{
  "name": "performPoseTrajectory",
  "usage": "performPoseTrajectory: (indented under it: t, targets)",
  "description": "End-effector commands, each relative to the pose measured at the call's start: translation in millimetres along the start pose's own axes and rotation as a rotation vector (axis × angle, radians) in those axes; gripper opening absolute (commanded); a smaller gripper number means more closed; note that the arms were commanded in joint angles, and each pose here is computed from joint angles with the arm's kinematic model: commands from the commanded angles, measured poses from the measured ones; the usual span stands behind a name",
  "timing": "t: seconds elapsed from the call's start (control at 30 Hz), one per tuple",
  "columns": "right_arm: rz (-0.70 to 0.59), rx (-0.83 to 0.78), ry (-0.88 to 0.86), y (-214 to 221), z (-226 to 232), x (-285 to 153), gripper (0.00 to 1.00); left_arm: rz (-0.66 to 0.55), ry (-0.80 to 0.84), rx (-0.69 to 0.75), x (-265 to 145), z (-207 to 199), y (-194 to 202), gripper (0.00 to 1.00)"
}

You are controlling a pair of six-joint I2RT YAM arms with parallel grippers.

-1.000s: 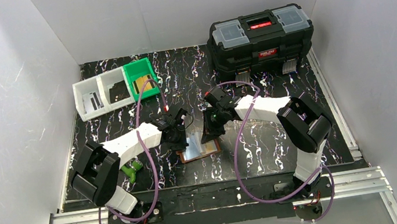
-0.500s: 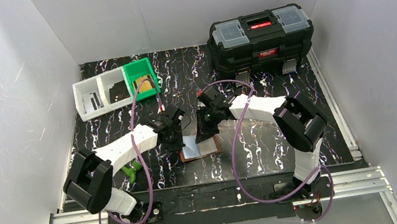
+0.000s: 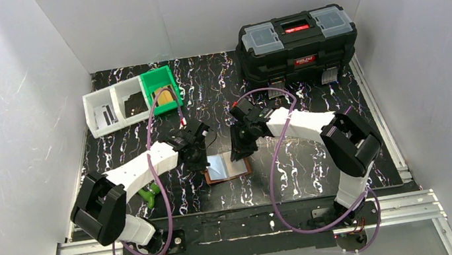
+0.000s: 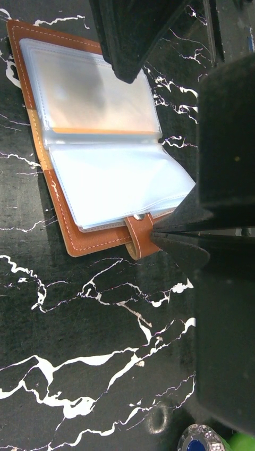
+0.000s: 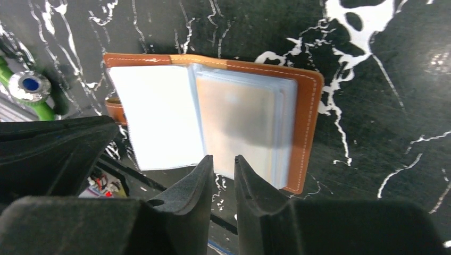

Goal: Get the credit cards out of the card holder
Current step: Remove the credit card from the card holder.

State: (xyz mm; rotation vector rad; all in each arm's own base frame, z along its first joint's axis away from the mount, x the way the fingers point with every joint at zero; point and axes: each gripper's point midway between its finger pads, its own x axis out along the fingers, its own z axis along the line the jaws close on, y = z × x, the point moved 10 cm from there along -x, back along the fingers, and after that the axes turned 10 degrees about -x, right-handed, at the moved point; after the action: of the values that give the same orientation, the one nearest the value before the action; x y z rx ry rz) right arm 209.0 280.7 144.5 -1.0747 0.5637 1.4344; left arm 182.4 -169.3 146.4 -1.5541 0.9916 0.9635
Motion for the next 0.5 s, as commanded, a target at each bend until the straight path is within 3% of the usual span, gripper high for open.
performPoseTrajectory:
  t: [0.0,0.47]
  targets:
    - [0.008,-0.013,0.066,4,-6,0,0.25,-0.005,-0.026,0.002,1,3,-2,0.00]
    - [0.083,-0.035,0.060,3,1,23,0.18,0.057,-0.011,0.001,26,-1,5,0.00]
